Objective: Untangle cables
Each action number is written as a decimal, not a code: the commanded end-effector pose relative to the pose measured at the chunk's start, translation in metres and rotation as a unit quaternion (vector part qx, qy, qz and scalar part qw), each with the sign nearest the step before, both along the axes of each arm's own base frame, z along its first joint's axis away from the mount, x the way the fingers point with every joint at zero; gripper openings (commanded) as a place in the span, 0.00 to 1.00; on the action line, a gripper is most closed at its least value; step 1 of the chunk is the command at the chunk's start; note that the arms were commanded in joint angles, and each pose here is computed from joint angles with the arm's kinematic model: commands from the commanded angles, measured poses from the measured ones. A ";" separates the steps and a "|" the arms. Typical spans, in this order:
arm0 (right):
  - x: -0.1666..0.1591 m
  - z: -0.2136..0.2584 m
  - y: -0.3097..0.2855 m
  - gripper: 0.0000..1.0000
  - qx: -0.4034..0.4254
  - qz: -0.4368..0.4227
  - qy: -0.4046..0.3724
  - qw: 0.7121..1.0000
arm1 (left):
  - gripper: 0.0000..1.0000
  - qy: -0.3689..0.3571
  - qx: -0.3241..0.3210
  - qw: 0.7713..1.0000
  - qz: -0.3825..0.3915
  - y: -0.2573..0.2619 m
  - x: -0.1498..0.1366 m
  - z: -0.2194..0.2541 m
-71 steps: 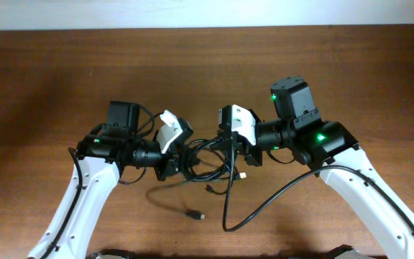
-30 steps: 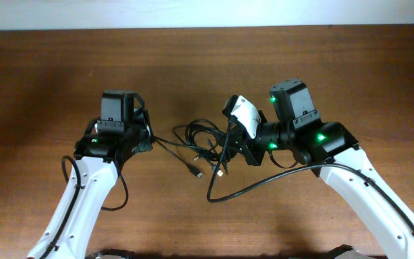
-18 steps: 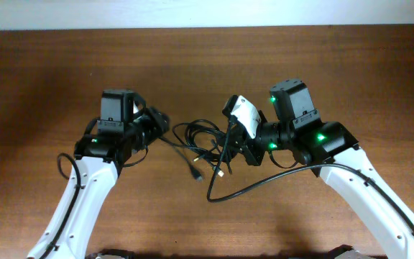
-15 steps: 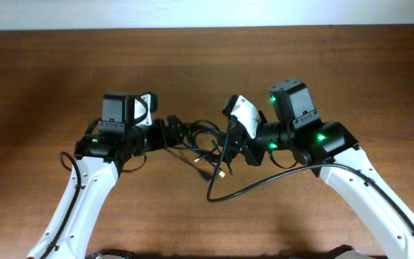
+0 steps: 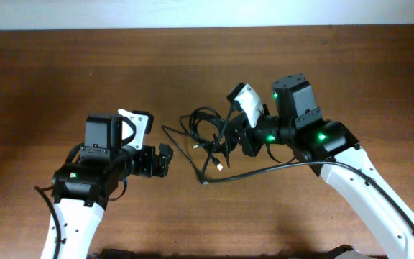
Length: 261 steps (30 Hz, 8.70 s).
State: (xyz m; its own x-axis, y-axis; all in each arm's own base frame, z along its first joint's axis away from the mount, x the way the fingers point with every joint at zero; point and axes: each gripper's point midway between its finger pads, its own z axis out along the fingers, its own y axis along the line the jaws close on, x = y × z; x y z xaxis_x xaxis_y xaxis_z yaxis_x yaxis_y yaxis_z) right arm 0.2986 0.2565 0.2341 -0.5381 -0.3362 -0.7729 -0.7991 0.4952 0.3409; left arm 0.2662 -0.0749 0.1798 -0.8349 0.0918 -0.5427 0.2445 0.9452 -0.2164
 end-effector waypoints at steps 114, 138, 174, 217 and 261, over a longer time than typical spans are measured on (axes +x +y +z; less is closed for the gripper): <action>-0.001 -0.025 -0.031 0.58 -0.052 -0.127 0.114 0.984 | 0.00 -0.232 -0.055 0.971 -0.016 -0.049 0.013 0.107; -0.015 -0.002 -0.006 0.53 0.005 -0.017 0.076 0.997 | 0.00 -0.171 -0.186 0.967 0.025 -0.069 0.005 0.114; -0.028 0.037 0.018 0.04 0.098 0.073 0.046 0.991 | 0.99 -0.181 -0.088 0.979 0.036 -0.048 0.018 0.091; -0.050 0.094 0.034 0.04 0.222 0.130 0.147 0.955 | 0.51 -0.240 -0.061 0.928 -0.278 -0.103 -0.023 0.095; 0.011 -0.020 -0.016 0.77 0.011 -0.164 0.178 0.970 | 0.33 -0.149 -0.024 0.983 -0.107 -0.080 0.039 0.043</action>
State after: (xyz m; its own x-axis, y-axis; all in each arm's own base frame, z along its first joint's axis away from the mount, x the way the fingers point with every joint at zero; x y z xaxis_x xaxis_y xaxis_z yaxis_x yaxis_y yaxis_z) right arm 0.3061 0.2450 0.2198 -0.8395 -0.0991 -0.5342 -0.4554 0.6648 0.5922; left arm 0.3043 -0.1406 0.2411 -0.5176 0.2449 -0.8198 0.4861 0.8727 -0.0462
